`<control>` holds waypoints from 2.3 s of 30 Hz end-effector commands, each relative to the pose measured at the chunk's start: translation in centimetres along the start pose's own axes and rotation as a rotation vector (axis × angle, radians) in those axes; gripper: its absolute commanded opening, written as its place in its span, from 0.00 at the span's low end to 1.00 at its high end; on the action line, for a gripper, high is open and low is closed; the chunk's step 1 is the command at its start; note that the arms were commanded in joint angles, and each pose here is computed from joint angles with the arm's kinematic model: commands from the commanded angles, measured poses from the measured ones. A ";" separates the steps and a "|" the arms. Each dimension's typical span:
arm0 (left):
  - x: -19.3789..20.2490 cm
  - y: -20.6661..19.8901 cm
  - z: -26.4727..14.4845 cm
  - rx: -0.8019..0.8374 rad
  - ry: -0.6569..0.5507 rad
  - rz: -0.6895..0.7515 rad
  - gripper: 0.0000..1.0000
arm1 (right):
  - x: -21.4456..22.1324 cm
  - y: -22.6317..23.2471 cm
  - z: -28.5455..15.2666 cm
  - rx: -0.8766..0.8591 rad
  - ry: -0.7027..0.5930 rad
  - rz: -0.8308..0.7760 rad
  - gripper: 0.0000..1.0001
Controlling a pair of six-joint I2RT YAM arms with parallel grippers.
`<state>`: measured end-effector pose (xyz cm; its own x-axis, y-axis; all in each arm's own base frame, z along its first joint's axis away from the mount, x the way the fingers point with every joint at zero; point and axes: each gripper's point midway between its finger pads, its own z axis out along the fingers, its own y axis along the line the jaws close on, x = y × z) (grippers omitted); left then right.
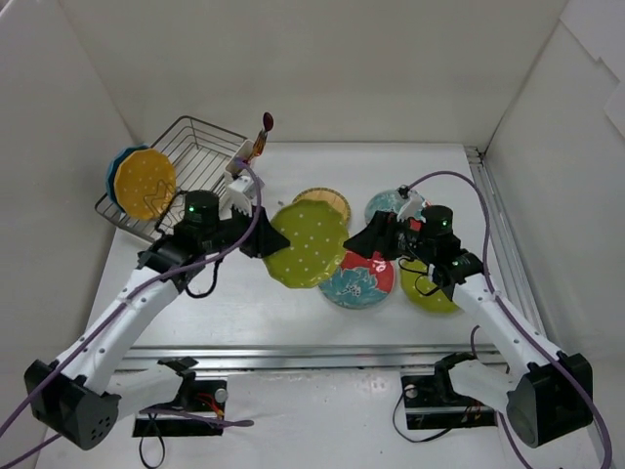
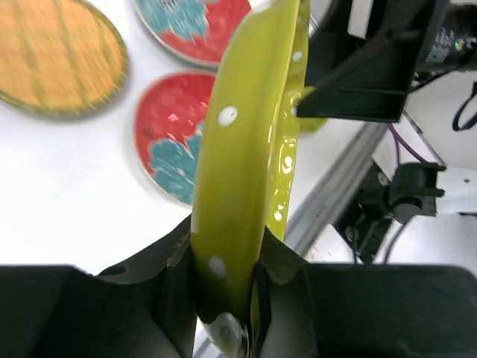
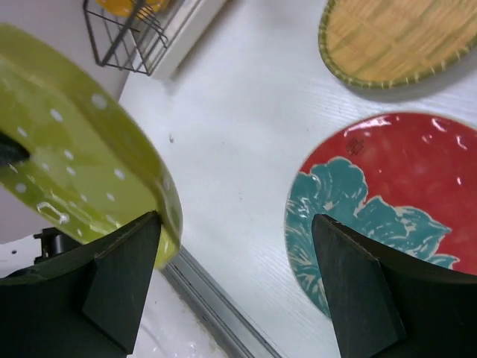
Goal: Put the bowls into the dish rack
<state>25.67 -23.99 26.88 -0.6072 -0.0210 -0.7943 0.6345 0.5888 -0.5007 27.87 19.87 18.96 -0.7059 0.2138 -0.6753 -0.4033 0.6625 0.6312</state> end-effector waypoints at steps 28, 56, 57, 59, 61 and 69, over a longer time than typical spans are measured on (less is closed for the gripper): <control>-21.2 9.2 -21.7 -0.965 -0.537 0.579 0.00 | -2.7 -2.4 -2.0 0.074 -0.078 -0.046 0.81; -24.6 28.2 -23.0 -0.968 -0.353 0.872 0.00 | 0.8 -4.3 0.1 0.037 0.055 0.031 0.81; -24.5 28.6 -22.8 -0.965 -0.344 0.873 0.00 | 0.9 -4.4 0.1 0.038 0.057 0.033 0.81; -24.1 29.3 -22.5 -0.961 -0.323 0.875 0.00 | 0.9 -4.4 0.2 0.036 0.059 0.035 0.81; -23.9 30.1 -22.4 -0.968 -0.309 0.873 0.00 | 1.0 -4.4 0.3 0.033 0.064 0.037 0.81; -22.7 32.1 -20.8 -0.919 -0.270 0.859 0.00 | 1.1 -4.8 0.3 0.039 0.063 0.046 0.81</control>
<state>48.30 11.90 25.77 -0.2661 0.4157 -0.8697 0.2359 0.9029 0.3594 28.31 16.92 14.01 -0.7920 0.1940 -0.5789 -0.2998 0.7025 0.6455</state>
